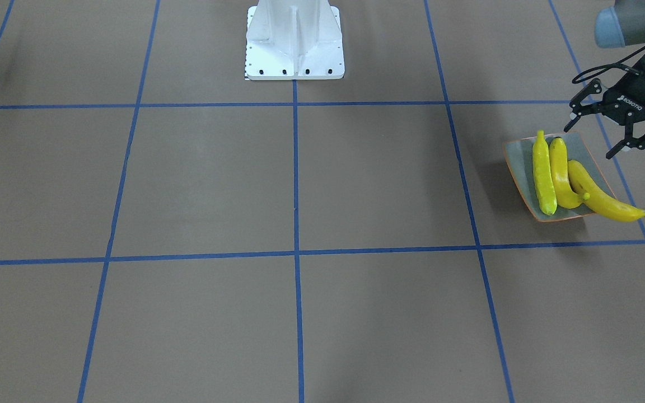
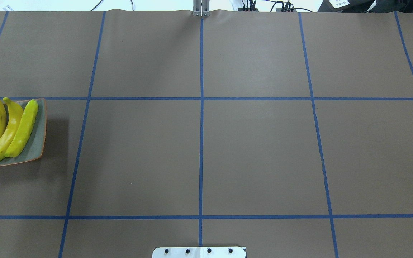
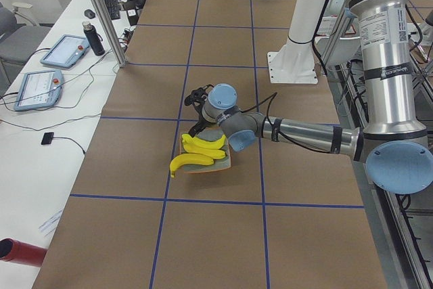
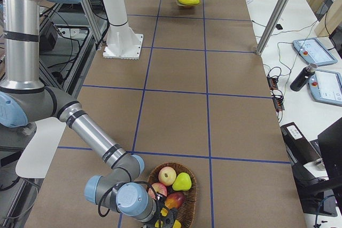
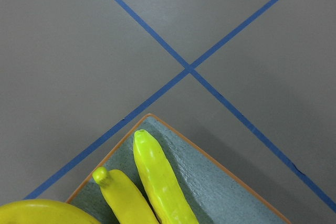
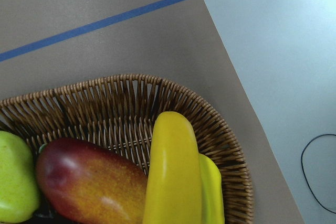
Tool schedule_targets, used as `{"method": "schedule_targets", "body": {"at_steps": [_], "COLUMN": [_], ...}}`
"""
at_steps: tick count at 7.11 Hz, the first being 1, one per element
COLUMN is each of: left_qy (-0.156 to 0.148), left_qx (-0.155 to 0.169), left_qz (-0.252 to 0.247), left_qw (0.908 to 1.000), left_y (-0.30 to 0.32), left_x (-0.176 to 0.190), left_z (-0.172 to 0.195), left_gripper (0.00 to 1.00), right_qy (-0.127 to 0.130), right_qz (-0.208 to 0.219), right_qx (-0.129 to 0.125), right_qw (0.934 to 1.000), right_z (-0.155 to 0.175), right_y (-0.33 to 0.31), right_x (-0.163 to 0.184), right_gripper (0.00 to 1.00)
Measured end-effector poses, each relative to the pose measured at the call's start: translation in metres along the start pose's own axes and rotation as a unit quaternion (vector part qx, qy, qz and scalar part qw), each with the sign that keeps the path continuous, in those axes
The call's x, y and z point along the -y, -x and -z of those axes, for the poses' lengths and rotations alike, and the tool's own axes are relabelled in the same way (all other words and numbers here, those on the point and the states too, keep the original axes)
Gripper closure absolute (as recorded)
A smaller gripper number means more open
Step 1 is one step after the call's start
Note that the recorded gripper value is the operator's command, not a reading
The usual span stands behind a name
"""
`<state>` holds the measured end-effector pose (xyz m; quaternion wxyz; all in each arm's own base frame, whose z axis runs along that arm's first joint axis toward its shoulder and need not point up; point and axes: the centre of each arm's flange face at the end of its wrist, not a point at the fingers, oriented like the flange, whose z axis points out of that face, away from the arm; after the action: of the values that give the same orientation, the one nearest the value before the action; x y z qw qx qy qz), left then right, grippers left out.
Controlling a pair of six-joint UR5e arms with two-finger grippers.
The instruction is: Transfer all bananas from basket to plate
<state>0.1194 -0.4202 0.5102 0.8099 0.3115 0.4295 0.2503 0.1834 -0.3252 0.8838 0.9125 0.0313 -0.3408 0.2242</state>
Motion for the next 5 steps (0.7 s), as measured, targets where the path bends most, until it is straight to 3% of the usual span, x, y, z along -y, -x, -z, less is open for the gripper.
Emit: {"method": "schedule_targets", "body": {"at_steps": [5], "left_qy": [-0.001], "left_qx": [-0.001], "left_qz": [-0.001], "left_qw": [1.0], "left_y": [-0.0006], "left_x": [0.0004], "left_z": [0.0002], "left_gripper": [0.0], "right_qy": [-0.009], "right_qz": [-0.031], "right_qx": [0.002], "right_qw": [0.9995], "right_z": [-0.0071], "right_y": [0.0061], "right_x": [-0.0063], "right_gripper": [0.06]}}
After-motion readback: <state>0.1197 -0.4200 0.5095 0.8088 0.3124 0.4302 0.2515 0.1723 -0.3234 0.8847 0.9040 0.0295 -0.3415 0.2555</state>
